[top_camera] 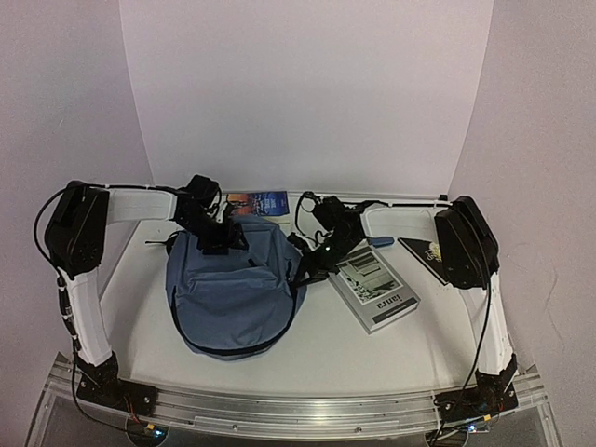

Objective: Pack the student bag
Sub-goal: Unzip the student bag at the center of the board.

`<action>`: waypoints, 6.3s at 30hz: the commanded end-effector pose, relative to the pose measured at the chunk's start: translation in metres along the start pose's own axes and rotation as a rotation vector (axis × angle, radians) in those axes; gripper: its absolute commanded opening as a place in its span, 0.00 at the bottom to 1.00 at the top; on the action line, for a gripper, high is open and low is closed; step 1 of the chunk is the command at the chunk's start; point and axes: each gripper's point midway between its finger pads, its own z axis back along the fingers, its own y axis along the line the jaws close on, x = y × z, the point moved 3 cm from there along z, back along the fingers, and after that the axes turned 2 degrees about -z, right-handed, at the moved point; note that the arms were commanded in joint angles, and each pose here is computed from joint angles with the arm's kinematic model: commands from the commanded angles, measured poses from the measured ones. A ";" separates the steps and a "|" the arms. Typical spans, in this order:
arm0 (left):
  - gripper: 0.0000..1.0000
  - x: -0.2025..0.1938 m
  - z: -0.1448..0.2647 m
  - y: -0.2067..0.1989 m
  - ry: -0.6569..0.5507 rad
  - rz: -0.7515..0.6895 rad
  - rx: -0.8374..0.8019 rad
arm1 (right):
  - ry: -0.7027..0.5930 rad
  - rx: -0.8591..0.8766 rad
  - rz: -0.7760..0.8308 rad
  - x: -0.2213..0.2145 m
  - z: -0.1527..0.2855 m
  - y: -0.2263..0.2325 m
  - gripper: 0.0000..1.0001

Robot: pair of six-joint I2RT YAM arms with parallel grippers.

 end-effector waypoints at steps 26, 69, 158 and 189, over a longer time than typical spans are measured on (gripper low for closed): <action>0.23 -0.011 0.034 0.107 -0.157 0.401 0.196 | -0.138 0.075 0.055 -0.005 0.021 0.033 0.00; 0.34 -0.102 -0.009 -0.122 0.038 -0.217 -0.148 | -0.128 0.003 -0.144 -0.007 -0.020 -0.039 0.55; 0.03 -0.106 -0.031 -0.105 0.086 -0.136 0.017 | -0.139 -0.166 -0.219 -0.017 -0.035 -0.080 0.27; 0.00 -0.109 0.001 -0.136 0.042 -0.180 -0.214 | -0.237 0.077 -0.236 0.034 -0.028 -0.039 0.83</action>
